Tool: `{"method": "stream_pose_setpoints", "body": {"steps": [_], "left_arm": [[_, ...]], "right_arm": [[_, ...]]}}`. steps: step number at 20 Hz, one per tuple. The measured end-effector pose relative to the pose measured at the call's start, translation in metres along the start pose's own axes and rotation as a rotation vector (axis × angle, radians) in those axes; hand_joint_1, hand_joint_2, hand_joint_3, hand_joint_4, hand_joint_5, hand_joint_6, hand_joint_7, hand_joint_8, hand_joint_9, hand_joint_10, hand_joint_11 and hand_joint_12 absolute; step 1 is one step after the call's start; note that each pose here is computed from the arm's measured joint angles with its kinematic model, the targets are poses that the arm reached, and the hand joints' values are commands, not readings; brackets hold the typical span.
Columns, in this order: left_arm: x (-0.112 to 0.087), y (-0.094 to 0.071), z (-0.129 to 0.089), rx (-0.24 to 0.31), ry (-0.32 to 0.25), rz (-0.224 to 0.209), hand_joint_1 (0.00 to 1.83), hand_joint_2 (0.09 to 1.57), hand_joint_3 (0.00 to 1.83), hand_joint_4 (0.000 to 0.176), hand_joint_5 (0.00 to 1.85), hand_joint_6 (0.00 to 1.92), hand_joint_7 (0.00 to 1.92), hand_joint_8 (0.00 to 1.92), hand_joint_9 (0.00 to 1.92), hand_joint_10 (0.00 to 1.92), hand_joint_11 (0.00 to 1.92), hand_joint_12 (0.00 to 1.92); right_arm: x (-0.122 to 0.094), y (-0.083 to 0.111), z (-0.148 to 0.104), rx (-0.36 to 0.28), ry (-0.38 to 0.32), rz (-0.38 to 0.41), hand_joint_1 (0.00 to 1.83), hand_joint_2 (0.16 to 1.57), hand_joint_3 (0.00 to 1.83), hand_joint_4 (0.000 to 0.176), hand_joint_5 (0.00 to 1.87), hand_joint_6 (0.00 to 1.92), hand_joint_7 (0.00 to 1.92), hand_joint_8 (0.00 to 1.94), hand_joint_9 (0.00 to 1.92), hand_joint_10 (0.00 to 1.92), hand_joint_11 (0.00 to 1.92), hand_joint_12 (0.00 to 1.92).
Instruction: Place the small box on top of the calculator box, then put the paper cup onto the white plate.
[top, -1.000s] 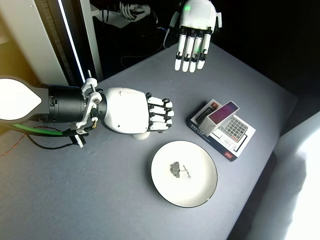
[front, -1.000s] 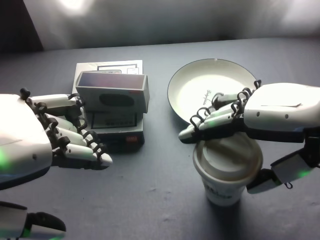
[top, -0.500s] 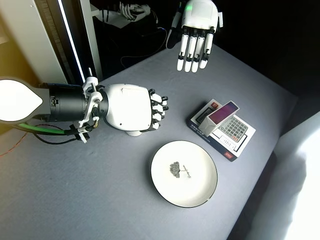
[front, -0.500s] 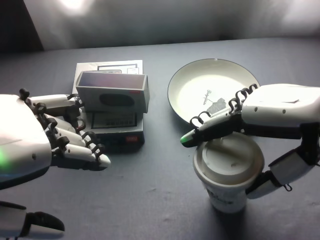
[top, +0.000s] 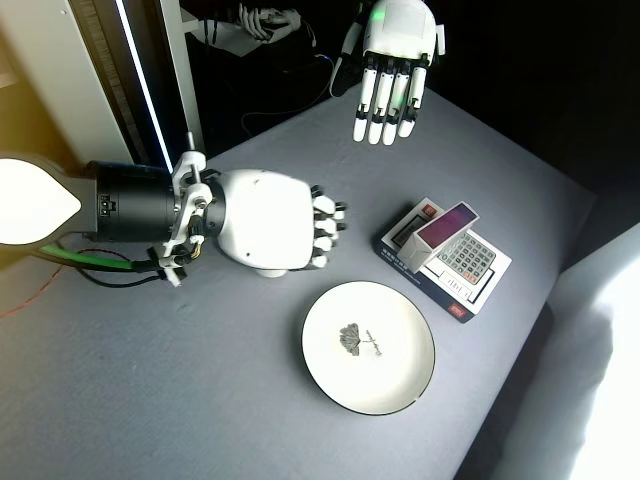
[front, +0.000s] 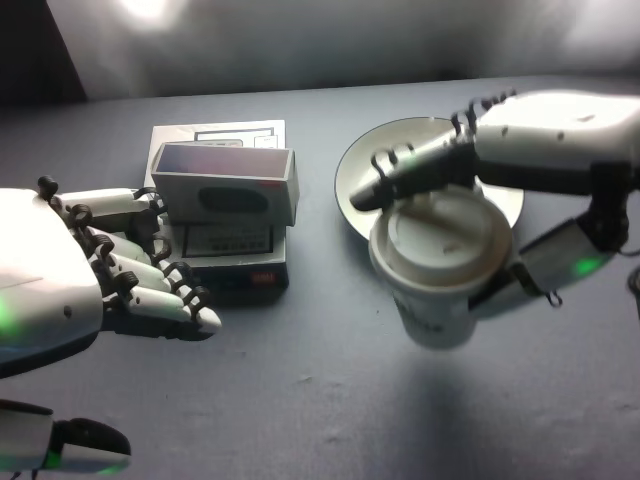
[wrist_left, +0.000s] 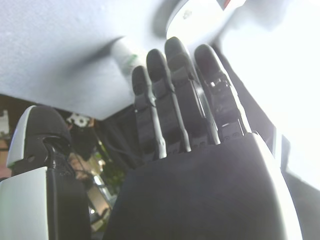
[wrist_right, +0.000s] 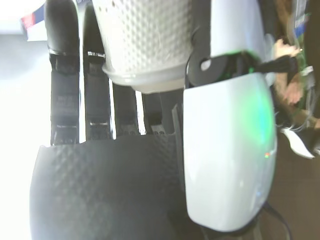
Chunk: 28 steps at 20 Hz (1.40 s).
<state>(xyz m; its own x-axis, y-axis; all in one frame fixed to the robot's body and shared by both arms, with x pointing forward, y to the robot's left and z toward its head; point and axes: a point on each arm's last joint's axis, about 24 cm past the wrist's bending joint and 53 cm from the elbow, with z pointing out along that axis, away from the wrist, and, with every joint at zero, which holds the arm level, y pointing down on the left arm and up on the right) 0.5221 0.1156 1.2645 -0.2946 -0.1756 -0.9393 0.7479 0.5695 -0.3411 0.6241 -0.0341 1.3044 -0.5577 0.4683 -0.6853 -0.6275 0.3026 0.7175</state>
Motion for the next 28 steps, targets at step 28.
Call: {"method": "stream_pose_setpoints", "body": {"steps": [28], "left_arm": [[0.001, -0.001, 0.000, 0.003, 0.006, 0.011, 0.58, 1.13, 0.00, 0.000, 0.53, 0.00, 0.58, 0.01, 0.60, 0.01, 0.03, 1.15]], "right_arm": [[-0.089, -0.103, 0.030, 0.143, -0.368, 0.093, 1.18, 1.22, 0.00, 0.000, 0.71, 1.38, 0.86, 1.20, 0.76, 0.70, 0.48, 1.36]]}}
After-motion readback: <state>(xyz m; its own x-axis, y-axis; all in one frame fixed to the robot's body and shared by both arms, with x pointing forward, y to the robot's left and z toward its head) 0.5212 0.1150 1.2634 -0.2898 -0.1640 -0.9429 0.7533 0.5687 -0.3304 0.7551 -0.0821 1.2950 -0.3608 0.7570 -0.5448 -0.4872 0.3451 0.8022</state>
